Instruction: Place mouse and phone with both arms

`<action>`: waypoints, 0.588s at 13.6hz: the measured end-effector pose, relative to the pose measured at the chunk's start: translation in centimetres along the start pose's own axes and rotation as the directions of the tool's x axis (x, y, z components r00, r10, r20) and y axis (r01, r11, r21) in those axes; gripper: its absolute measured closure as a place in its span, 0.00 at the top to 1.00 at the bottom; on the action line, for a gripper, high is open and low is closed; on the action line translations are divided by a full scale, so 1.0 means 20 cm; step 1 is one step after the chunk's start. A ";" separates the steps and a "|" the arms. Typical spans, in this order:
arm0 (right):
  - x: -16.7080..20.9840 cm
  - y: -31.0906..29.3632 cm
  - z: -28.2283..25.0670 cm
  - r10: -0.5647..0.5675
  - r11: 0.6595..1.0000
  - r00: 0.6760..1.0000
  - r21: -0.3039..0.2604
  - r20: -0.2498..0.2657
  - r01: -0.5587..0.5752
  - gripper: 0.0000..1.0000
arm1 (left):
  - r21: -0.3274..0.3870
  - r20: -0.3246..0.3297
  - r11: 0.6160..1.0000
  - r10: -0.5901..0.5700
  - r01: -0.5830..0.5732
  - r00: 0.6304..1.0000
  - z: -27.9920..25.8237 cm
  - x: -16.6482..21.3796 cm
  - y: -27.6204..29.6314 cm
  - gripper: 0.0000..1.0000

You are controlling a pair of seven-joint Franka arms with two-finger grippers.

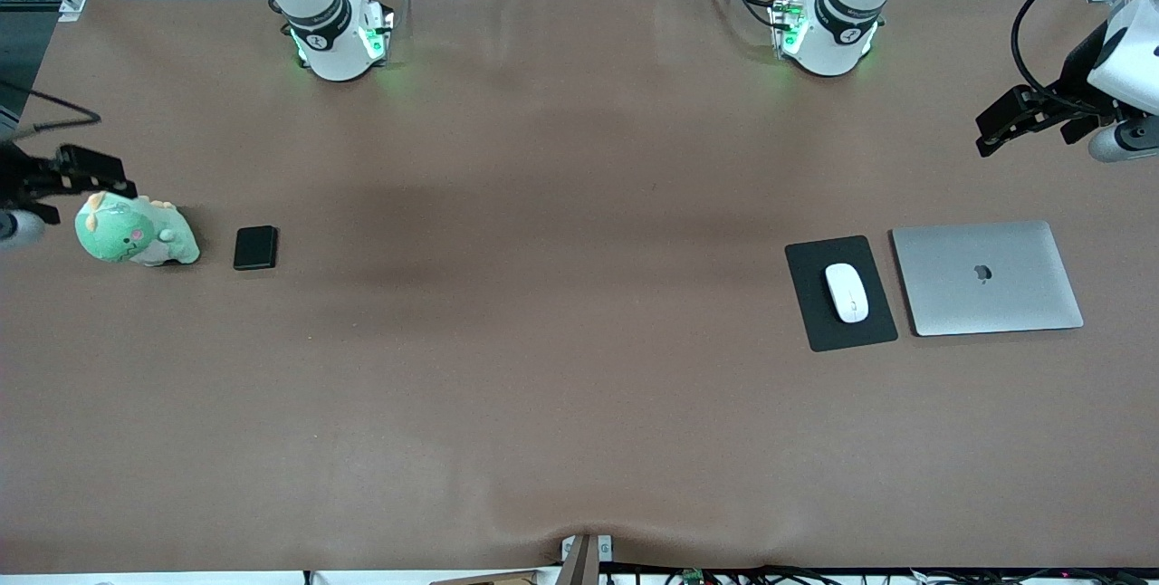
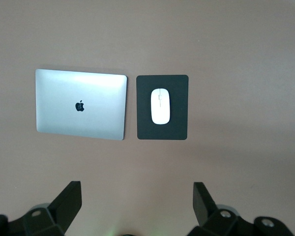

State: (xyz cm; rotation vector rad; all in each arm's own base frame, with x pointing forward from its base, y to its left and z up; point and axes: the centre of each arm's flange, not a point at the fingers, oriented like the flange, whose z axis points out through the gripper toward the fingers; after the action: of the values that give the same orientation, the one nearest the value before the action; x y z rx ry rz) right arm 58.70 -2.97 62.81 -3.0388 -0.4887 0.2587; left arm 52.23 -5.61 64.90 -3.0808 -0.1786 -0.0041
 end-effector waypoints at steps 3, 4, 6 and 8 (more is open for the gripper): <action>-0.12 -0.07 -0.05 0.076 0.997 0.997 -0.003 -0.028 -0.077 1.00 | -0.001 -0.006 1.000 0.000 0.000 1.000 -0.02 -0.01 0.00 1.00; -0.14 -0.09 -0.03 0.093 0.996 0.995 -0.005 -0.044 -0.093 1.00 | -0.001 -0.007 1.000 0.000 0.000 1.000 -0.03 -0.02 0.00 1.00; -0.21 -0.14 0.04 0.106 0.994 0.991 -0.009 -0.077 -0.107 1.00 | -0.001 -0.009 1.000 0.001 -0.001 1.000 -0.04 -0.03 0.00 1.00; -0.31 -0.15 0.11 0.122 0.992 0.989 -0.004 -0.083 -0.123 1.00 | -0.001 -0.014 1.000 0.003 -0.003 1.000 -0.05 -0.05 0.00 1.00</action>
State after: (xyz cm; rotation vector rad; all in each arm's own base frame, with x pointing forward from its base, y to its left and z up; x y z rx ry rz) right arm 51.58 -2.01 61.75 -3.0775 -0.2986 0.1353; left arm 51.31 -5.79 65.93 -3.0813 -0.1726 -0.0253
